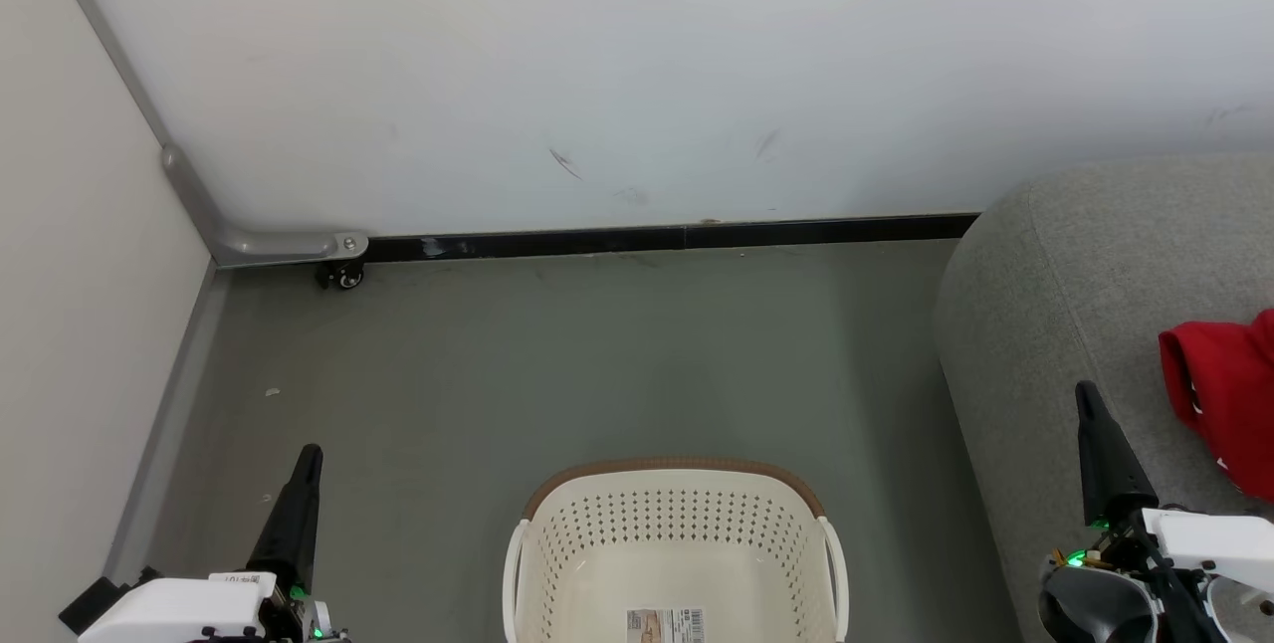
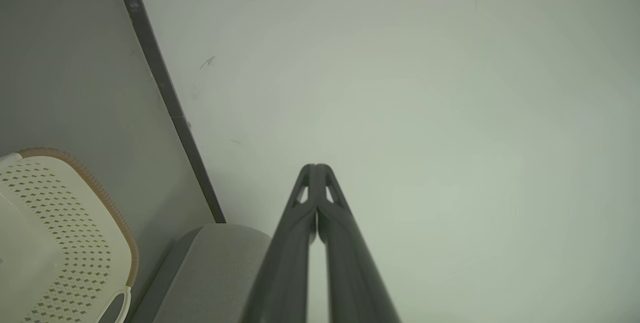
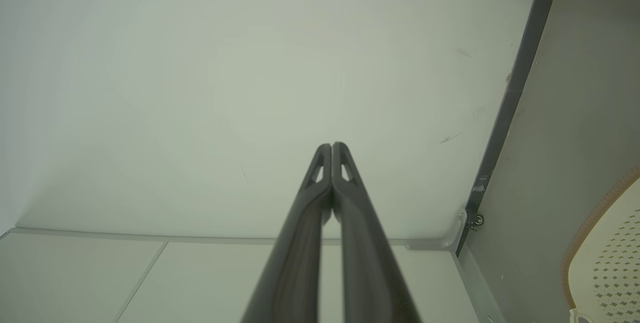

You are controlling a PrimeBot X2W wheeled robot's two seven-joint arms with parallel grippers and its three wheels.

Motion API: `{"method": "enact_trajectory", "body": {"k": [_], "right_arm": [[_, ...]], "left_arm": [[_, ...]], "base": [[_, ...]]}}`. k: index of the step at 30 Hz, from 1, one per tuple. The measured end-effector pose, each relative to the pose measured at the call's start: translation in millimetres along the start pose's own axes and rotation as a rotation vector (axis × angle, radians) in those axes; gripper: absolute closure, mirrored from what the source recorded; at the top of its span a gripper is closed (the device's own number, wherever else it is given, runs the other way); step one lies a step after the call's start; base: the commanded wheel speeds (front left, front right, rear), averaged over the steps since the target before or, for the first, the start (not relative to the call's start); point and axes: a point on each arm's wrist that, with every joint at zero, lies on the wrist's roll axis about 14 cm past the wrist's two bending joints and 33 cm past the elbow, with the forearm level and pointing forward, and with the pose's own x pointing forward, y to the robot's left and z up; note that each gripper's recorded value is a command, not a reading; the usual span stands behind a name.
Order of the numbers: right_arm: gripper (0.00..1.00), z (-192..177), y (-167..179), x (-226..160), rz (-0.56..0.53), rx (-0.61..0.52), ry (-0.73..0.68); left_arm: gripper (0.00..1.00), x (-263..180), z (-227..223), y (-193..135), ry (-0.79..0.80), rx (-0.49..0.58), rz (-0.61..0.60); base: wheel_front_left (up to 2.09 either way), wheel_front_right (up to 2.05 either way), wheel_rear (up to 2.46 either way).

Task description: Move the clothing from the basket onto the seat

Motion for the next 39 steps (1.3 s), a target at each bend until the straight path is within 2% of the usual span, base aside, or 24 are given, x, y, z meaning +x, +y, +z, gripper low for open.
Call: {"method": "enact_trajectory", "body": {"k": [39], "right_arm": [[1.0, 0.4, 1.0, 0.9, 0.003, 0.003, -0.003]], "left_arm": [[1.0, 1.9, -0.2, -1.7, 0.001, -0.001, -0.004]], "base": [[0.0, 0.0, 0.0]]}}
